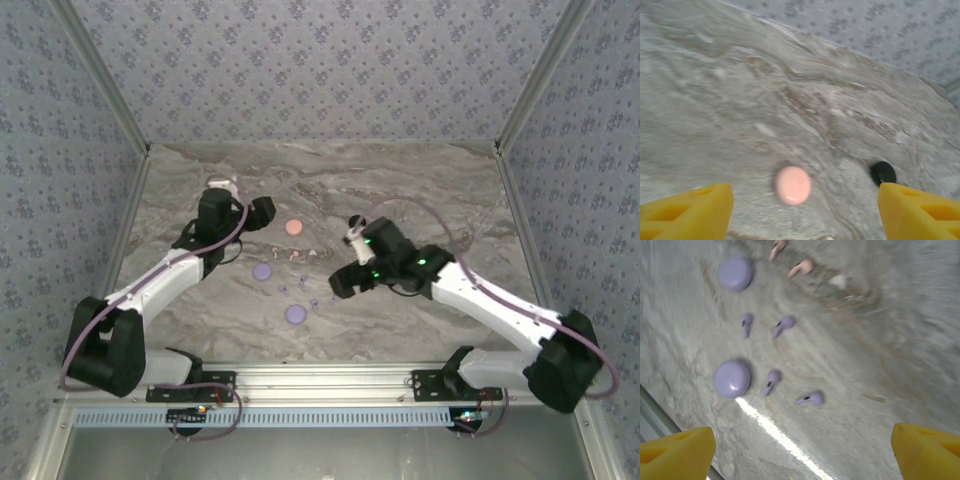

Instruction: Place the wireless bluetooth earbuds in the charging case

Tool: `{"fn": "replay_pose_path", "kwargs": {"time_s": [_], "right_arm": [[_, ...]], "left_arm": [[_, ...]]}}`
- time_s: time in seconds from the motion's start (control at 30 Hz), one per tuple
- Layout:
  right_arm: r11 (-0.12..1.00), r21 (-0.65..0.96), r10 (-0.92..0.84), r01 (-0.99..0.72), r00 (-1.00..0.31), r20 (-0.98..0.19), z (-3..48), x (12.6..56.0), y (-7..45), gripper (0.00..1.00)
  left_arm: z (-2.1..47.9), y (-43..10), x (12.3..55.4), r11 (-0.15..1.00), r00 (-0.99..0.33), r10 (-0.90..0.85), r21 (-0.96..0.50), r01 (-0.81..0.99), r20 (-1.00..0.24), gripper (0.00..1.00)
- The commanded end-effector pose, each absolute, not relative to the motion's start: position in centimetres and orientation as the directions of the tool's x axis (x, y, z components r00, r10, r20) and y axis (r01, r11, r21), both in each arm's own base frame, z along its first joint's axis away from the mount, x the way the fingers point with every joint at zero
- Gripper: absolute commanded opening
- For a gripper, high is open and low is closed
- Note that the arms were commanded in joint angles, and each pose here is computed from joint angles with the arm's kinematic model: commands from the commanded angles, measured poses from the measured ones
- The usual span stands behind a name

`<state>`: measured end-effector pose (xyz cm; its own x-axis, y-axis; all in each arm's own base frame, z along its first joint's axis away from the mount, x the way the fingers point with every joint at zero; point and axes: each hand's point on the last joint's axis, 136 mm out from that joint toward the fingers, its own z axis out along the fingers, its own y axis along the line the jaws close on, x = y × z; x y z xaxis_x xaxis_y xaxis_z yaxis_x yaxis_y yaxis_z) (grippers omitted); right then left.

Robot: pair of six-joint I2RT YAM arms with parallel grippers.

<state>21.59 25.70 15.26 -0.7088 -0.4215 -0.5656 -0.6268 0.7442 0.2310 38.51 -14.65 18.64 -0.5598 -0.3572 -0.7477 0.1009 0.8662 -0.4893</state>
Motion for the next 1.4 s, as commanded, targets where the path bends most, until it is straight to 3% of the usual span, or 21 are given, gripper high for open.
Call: {"fn": "replay_pose_path", "kwargs": {"time_s": [0.0,0.23,0.53,1.07,1.37], "right_arm": [[0.705,0.084,-0.578,-0.704,-0.64,-0.506,13.9,20.8,27.4,0.92],[0.465,-0.054,-0.825,-0.884,-0.41,-0.388,10.7,18.4,32.3,0.91],[0.161,-0.109,-0.954,-0.981,-0.127,-0.271,7.5,16.2,37.3,0.89],[0.132,-0.102,-0.977,-0.986,-0.112,-0.181,3.0,16.9,37.7,0.85],[0.171,-0.096,-0.976,-0.981,-0.154,-0.156,1.6,17.4,37.3,0.67]], "left_arm": [[18.9,-11.3,37.8,0.854,-0.525,-0.431,-0.519,0.025,-0.734,0.77],[18.3,-7.6,35.9,0.844,-0.503,-0.487,-0.533,-0.061,-0.714,0.77],[18.1,-5.6,34.4,0.831,-0.468,-0.526,-0.545,-0.107,-0.71,0.76],[18.2,-5.2,33.7,0.827,-0.456,-0.535,-0.551,-0.111,-0.711,0.75],[18.4,-5.3,33.8,0.822,-0.455,-0.54,-0.559,-0.107,-0.708,0.75]]}}
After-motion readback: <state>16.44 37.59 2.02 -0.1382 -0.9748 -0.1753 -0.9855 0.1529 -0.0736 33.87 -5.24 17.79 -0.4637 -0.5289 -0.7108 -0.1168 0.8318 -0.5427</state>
